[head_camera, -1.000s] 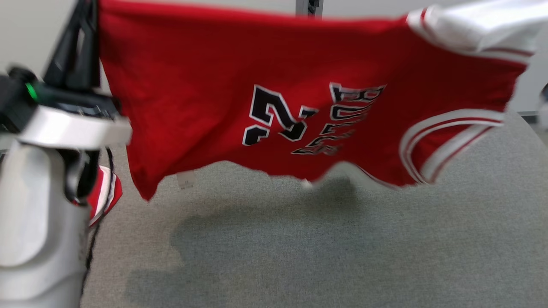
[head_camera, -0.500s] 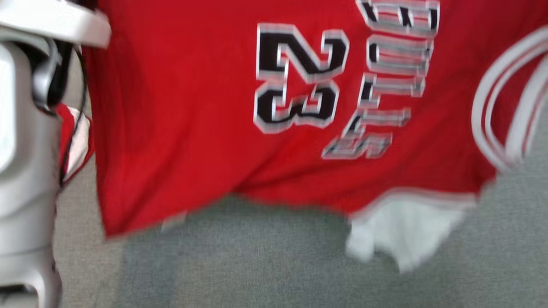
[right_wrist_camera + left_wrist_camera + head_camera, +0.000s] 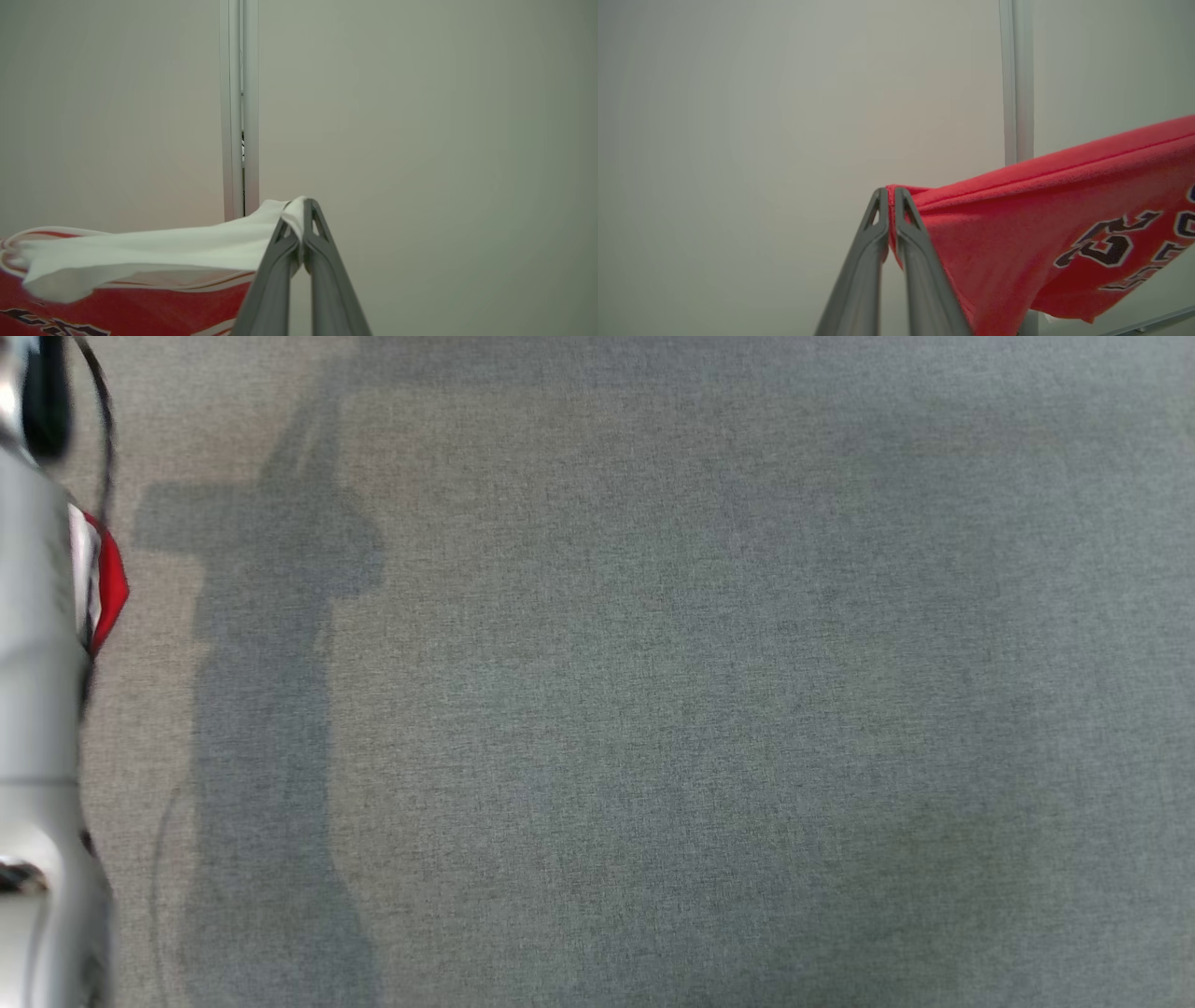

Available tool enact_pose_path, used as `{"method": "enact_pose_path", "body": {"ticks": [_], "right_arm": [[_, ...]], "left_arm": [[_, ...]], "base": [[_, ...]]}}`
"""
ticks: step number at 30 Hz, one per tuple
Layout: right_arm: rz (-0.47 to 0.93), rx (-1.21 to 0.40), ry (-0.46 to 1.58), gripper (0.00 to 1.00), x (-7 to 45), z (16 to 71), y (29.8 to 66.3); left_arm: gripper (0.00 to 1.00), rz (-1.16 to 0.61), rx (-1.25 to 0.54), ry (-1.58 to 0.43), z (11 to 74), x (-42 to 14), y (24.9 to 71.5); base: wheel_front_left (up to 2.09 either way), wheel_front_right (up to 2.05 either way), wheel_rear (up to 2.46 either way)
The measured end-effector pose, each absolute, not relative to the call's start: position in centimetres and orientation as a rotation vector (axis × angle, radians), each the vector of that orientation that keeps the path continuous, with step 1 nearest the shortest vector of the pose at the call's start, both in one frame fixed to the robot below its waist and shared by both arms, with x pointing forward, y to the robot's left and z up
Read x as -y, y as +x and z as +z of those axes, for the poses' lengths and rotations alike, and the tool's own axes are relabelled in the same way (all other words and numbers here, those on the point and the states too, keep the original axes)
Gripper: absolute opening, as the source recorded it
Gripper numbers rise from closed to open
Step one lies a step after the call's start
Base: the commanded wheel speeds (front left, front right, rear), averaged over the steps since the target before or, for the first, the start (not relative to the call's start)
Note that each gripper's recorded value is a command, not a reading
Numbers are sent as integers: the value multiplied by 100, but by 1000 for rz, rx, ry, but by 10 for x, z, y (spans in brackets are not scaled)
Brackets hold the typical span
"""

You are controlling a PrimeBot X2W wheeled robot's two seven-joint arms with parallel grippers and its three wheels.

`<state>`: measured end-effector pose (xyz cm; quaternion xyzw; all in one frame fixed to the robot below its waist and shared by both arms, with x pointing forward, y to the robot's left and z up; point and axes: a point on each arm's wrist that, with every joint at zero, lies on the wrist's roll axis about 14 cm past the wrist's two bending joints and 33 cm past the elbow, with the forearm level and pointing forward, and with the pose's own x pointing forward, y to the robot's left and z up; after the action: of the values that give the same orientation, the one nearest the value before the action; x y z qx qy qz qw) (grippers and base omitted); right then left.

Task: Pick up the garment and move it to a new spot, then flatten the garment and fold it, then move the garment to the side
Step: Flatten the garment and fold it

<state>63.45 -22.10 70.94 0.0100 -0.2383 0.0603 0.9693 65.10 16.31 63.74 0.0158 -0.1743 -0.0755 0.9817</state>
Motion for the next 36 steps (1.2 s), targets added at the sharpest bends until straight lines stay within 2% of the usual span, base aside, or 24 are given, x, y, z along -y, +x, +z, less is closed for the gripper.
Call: {"method": "enact_pose_path", "body": {"ticks": [5, 11, 15, 26, 27, 28, 36], "right_arm": [[121, 207, 106, 0, 223, 580, 614], [55, -3, 235, 0, 235, 482, 539], [0, -79, 292, 0, 243, 452, 490], [1, -272, 300, 0, 220, 401, 370], [1, -272, 300, 0, 220, 401, 370], [-7, -298, 304, 0, 218, 394, 348], [-12, -294, 311, 0, 216, 395, 301]], "left_arm": [[0, -140, 110, -52, 522, -156, 623], [0, -95, -155, -141, 415, -153, 543], [0, -75, -258, -165, 383, -151, 496], [0, -75, -341, -141, 374, -156, 399], [0, -75, -341, -141, 374, -156, 399], [0, -60, -350, -145, 374, -161, 381], [0, -19, -363, -188, 373, -170, 323]], "base": [[0, 0, 0], [0, 0, 0], [0, 0, 0], [0, 0, 0], [0, 0, 0], [0, 0, 0], [0, 0, 0]]}}
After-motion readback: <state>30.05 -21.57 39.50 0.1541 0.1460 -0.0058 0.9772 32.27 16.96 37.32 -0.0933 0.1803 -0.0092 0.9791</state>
